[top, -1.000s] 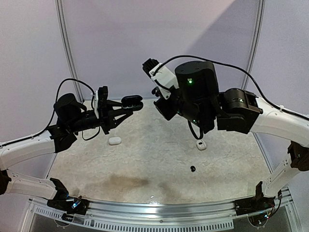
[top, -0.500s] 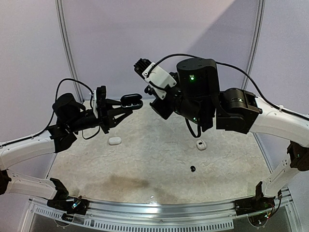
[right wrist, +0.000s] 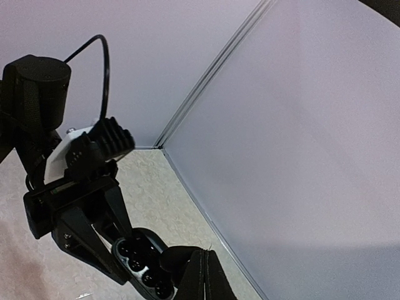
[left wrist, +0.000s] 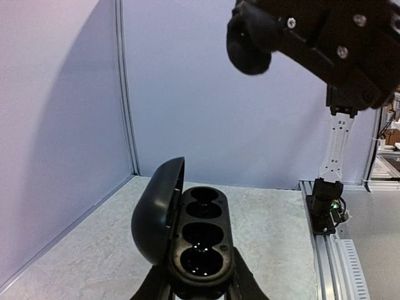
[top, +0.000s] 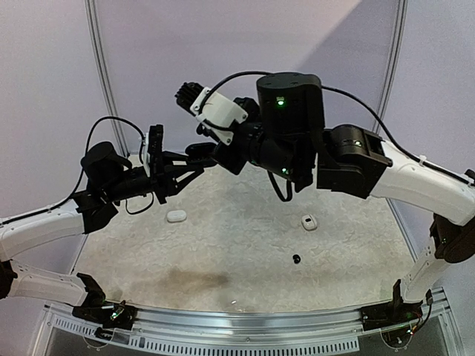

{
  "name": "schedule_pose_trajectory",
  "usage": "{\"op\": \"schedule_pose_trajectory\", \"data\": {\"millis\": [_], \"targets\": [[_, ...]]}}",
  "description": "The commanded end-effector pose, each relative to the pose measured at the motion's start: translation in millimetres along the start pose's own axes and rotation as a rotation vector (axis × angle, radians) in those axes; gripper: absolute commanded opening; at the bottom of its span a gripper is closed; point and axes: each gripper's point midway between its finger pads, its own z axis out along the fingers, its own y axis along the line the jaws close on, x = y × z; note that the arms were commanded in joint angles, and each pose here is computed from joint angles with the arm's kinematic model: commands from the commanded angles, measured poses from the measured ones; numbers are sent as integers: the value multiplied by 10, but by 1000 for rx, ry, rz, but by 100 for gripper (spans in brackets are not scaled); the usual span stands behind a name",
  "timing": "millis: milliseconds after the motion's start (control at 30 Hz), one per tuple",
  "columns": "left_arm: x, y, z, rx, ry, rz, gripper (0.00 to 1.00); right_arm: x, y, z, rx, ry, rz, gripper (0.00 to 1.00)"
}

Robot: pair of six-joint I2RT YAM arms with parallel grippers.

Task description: Insert the wireless bluetooth earbuds into the charging case

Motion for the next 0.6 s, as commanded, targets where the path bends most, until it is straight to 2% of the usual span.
{"op": "schedule_pose_trajectory", "data": {"millis": [0, 267, 567], "targets": [[-115, 49, 5, -26, -2, -53, 0, 140, 404, 198, -80, 53, -178, 0], [-124, 23, -5, -20, 1, -73, 0, 180, 506, 329, -79, 58, -272, 0], [-120, 34, -11, -31, 0, -62, 0, 335, 555, 473, -34, 125, -308, 0]]}}
